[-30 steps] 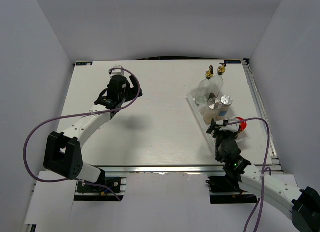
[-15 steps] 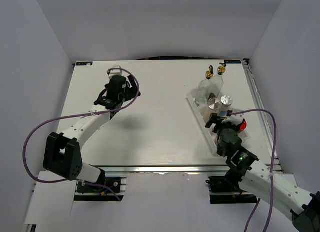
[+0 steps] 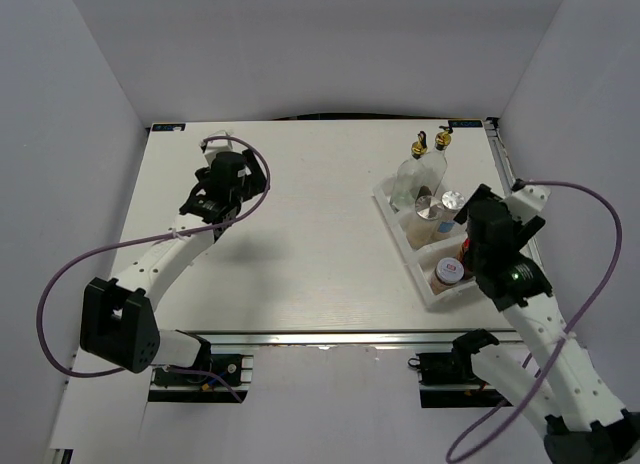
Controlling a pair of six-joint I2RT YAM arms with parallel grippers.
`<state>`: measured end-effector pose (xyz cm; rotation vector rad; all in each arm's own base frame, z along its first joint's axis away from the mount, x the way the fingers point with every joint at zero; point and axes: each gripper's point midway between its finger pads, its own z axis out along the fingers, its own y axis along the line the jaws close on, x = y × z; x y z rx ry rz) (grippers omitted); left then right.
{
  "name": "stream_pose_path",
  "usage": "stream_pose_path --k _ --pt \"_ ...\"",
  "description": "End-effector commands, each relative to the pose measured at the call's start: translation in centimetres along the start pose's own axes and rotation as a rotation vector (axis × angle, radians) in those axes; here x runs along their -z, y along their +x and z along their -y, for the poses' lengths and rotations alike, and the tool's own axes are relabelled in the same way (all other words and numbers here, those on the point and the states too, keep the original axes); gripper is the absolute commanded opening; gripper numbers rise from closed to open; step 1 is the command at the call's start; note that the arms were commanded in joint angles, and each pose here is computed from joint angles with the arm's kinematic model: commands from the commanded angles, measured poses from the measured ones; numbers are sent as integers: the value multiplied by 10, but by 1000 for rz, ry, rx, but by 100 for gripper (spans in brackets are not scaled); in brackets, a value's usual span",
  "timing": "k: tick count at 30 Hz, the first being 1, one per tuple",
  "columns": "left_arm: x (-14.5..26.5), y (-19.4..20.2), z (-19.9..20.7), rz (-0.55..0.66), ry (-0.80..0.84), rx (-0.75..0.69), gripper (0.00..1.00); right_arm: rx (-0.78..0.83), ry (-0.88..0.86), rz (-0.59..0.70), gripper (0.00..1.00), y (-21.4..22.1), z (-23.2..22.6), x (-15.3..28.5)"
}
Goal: Organize the condiment bottles
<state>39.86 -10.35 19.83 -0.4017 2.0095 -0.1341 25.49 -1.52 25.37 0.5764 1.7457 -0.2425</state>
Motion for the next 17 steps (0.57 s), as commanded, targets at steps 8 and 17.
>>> stream_pose_path --k 8,17 --pt "20 -24 -29 84 -88 0 98 -48 33 -186 90 -4 12 -93" --pt "25 -30 -33 107 -99 14 98 -77 -5 -79 89 -16 13 -85"
